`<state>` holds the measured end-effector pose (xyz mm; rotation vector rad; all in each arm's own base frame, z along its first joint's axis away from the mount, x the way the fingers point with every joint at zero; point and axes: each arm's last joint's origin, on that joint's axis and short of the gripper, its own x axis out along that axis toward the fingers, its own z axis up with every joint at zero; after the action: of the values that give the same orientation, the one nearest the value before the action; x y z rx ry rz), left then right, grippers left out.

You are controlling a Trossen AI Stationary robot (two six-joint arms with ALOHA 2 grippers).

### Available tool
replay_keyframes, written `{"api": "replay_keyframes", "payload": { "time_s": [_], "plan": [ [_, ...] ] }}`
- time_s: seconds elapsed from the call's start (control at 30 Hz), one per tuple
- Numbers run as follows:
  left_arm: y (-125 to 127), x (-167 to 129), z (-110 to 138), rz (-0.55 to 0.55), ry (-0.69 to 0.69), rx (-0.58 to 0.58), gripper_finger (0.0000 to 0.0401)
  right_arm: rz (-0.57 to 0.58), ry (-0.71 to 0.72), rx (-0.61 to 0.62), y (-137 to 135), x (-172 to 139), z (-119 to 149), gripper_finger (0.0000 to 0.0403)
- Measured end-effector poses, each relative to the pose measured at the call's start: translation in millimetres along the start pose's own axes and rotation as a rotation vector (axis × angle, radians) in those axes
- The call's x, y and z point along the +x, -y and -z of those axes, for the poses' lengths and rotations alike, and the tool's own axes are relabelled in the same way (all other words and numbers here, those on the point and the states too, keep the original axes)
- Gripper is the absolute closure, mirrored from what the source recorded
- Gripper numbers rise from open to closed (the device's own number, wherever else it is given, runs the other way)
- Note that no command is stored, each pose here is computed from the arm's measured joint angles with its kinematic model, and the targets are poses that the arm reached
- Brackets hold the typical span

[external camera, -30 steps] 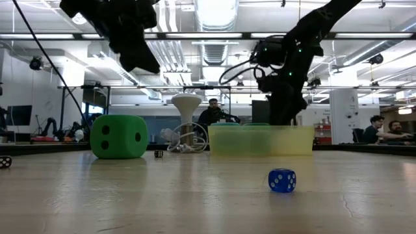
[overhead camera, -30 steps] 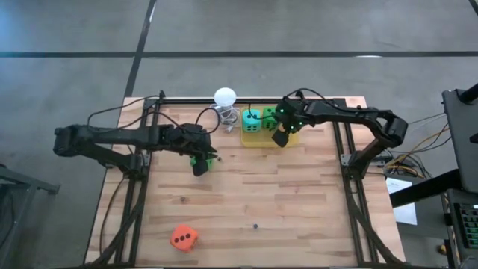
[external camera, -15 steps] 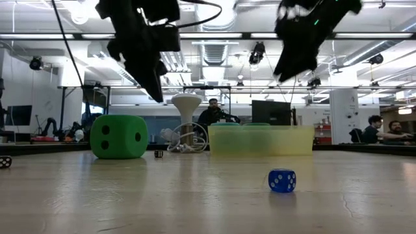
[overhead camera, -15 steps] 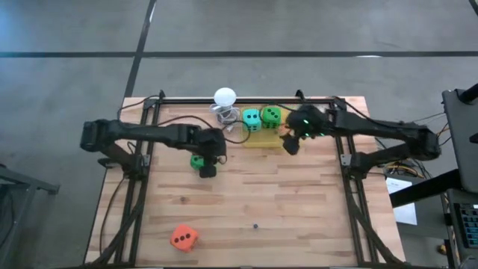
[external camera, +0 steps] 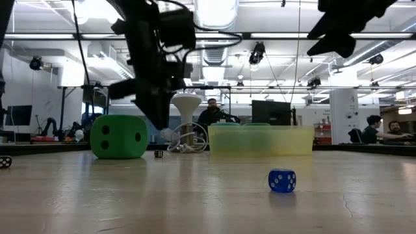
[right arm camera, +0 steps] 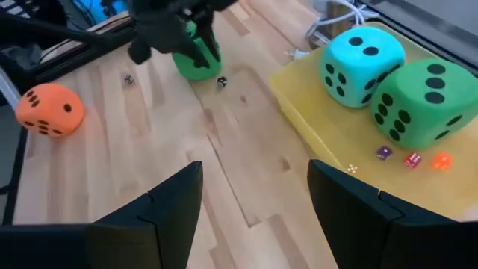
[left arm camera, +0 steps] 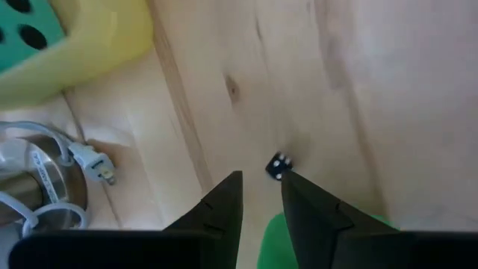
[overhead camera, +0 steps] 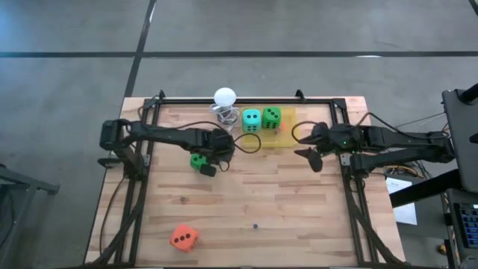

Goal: Pick & Place Dice
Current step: Put the top small black dice into the yellow bin

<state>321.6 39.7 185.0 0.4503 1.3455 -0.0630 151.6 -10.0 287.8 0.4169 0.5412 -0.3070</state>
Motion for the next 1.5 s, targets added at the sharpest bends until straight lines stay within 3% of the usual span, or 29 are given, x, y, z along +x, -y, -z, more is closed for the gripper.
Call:
{"api": "replay_keyframes", "payload": {
  "time_s": [0.2, 0.67, 1.23, 1.5],
  "plan": [
    [2, 19, 0, -0.013, -0.081, 0.055, 0.0303, 0.033, 0.011, 0.019, 5, 0, 10, 0.0168],
    [3, 20, -1, 0.033, -0.055, 0.080, 0.0303, 0.039, 0.005, 0.029, 3, 7, 9, 0.0168],
    [5, 18, -5, 0.090, -0.022, -0.166, 0.0293, 0.025, 0.001, 0.040, 1, 6, 10, 0.0168],
    [-14, -6, -27, -0.082, 0.047, -0.374, 0.0232, -0.011, 0.018, 0.028, -4, 6, 10, 0.0168]
  ]
}}
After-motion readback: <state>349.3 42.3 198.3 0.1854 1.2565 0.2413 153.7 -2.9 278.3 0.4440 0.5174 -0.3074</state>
